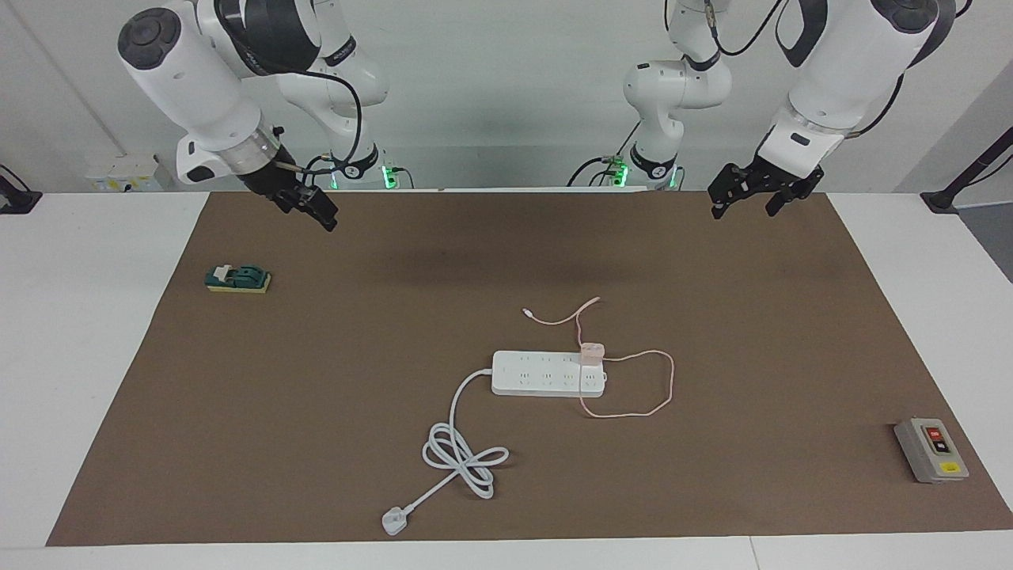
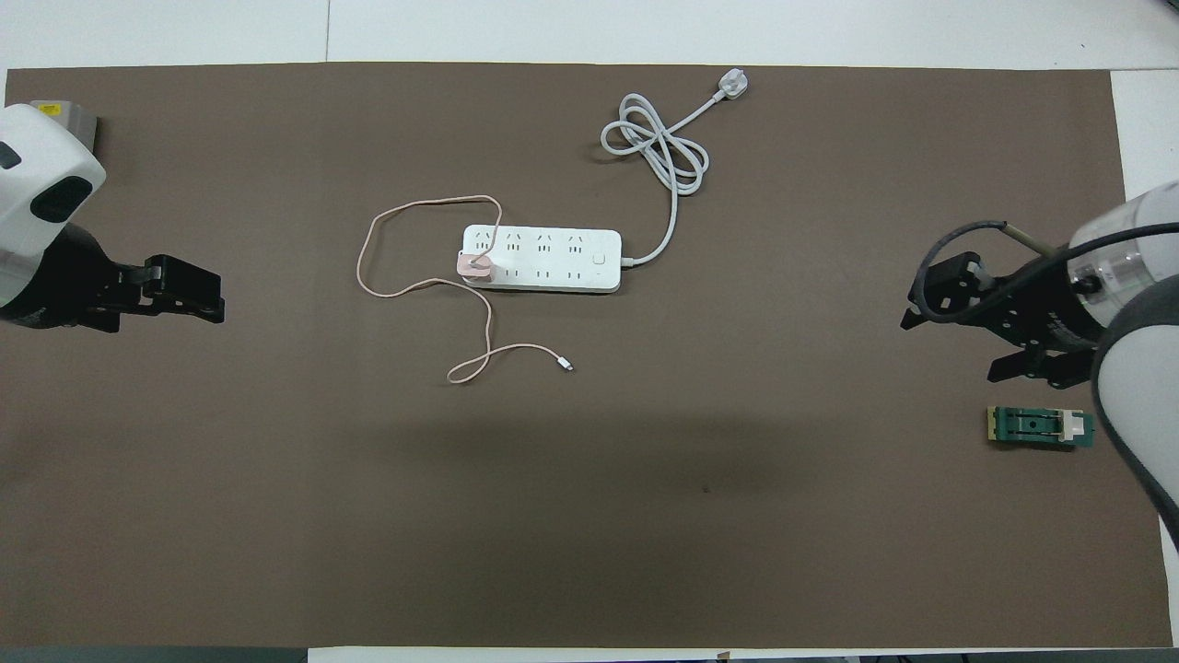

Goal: Unplug charger and place it aside
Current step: 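Reach the right gripper to the power strip's end nearest it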

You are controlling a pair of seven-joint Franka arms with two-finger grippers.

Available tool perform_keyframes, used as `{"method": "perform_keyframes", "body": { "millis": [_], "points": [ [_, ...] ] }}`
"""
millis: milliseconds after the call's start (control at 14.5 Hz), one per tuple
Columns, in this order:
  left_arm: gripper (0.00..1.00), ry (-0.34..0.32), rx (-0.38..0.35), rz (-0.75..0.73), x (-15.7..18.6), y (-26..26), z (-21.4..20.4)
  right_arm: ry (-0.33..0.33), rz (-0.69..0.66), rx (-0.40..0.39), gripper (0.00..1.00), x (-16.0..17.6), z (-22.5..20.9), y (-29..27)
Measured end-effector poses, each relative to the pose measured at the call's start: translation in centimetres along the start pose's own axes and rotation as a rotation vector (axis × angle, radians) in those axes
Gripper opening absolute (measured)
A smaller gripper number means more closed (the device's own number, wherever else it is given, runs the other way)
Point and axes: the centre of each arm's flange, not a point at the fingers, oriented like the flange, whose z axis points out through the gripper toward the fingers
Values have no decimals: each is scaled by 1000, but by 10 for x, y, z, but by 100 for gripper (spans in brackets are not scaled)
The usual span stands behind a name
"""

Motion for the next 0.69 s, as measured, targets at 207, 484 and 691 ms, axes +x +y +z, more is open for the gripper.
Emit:
{"method": "perform_keyframes", "body": {
  "millis": [207, 484, 691],
  "points": [
    [100, 0, 0, 0, 0, 0, 0, -67, 188, 76, 100, 3, 33, -39],
    [100, 0, 0, 0, 0, 0, 0, -179, 424, 158, 100, 12, 76, -78],
    [100, 0, 0, 0, 0, 0, 0, -275, 563, 221, 100, 24, 104, -97]
  ]
}}
